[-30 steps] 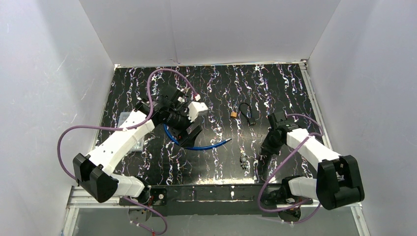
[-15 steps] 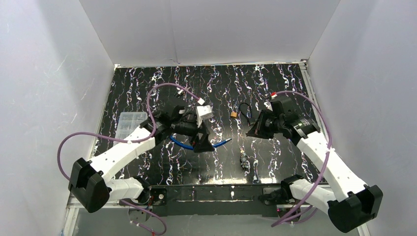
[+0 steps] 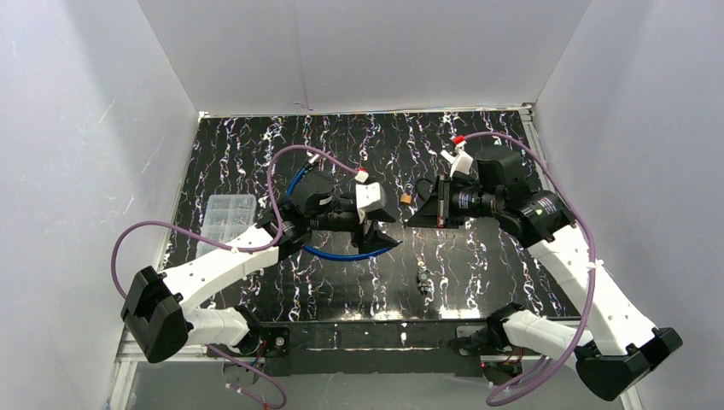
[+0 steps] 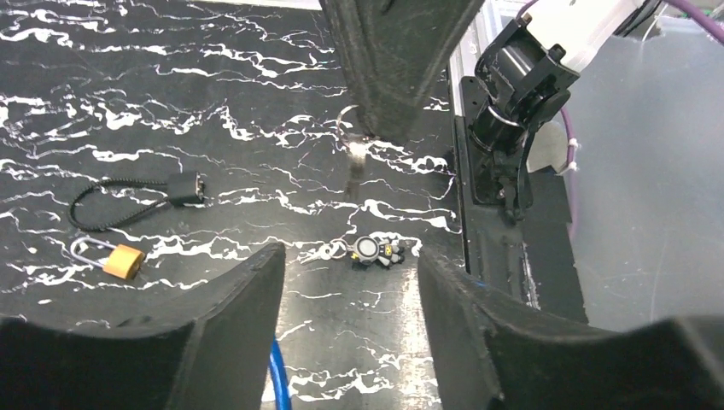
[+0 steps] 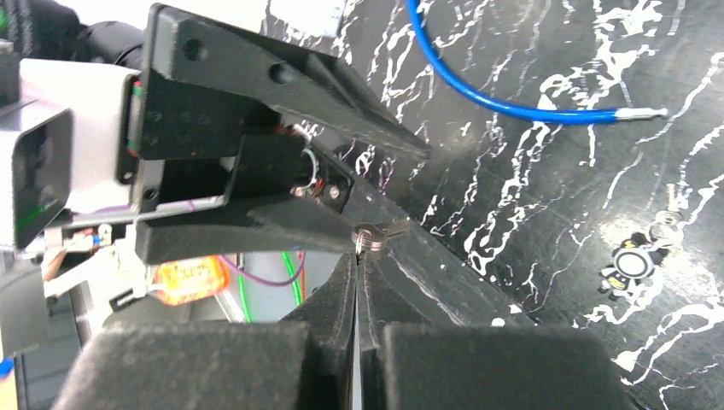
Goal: Unlock with the key
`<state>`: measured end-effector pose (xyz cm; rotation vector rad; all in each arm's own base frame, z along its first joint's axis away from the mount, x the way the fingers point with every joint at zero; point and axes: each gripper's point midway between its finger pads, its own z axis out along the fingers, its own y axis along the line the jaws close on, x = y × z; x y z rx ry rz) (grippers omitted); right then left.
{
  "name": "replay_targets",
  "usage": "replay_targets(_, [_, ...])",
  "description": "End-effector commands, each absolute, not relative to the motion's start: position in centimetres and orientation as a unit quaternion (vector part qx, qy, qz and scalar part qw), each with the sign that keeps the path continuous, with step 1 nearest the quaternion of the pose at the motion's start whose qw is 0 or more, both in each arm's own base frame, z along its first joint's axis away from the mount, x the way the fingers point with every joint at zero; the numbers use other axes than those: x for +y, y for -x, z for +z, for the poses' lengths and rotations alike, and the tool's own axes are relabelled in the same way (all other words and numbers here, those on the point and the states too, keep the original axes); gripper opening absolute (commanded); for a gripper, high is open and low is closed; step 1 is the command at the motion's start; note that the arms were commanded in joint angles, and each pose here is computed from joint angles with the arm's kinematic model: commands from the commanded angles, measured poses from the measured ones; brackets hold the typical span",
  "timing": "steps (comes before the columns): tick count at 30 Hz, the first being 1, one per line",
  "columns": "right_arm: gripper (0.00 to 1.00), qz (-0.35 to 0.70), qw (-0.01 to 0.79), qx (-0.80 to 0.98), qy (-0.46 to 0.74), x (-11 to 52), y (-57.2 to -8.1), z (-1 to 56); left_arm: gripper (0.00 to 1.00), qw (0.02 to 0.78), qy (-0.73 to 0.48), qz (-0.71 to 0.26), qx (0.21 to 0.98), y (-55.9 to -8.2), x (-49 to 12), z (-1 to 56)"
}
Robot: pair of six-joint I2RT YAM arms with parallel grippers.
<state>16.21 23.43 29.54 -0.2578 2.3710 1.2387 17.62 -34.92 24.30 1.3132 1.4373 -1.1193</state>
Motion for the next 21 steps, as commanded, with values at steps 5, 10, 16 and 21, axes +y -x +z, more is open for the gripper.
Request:
replay_targets(5, [0.01,0.503,0.232,0.812,0.186,25.3,-13.7,33.3,0.5,0.443,-0.563,-0.481,0.506,-15.5,-35.2,28.4])
replay_targets(10, [0.01,0.513,0.226,0.804,0.198,25.7,-13.3,33.4,0.3,0.435,-0.57,-0.501,0.484,-14.1,-35.0,30.0])
replay_targets(16, [0.01,0.522,0.227,0.797,0.201,26.0,-13.3,33.6,0.14,0.412,-0.58,-0.522,0.47,-12.5,-34.7,31.0])
replay_targets(21, [0.01,0.519,0.236,0.797,0.199,25.9,-13.5,33.8,0.06,0.404,-0.588,-0.522,0.468,-11.8,-34.3,30.9])
